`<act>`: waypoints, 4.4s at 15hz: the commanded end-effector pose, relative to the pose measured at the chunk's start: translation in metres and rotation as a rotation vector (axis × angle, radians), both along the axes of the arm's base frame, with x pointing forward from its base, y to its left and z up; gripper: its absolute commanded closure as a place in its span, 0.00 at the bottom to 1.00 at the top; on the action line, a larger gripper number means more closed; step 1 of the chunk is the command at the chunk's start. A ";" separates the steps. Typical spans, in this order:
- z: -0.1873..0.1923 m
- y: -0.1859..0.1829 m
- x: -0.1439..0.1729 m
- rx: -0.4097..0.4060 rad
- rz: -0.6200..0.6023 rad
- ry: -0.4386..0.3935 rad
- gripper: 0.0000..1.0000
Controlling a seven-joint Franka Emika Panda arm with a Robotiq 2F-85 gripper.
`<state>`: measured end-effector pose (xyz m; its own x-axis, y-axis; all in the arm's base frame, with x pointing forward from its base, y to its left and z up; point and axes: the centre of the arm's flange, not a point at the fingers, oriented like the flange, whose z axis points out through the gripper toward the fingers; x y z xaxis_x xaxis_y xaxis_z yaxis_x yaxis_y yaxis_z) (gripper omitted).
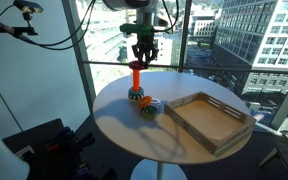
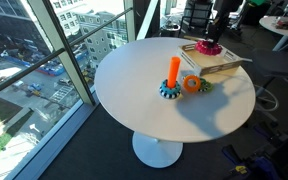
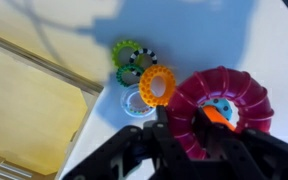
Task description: Put the pink ring on the orange stand.
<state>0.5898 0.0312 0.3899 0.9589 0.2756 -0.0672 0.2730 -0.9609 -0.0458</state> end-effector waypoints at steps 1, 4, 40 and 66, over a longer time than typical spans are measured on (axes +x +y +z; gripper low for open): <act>0.017 0.005 0.027 0.011 0.028 0.019 0.91; 0.010 0.006 0.014 0.003 0.012 0.008 0.70; -0.019 0.081 0.064 -0.014 0.144 0.021 0.91; -0.043 0.109 0.078 -0.049 0.172 -0.038 0.90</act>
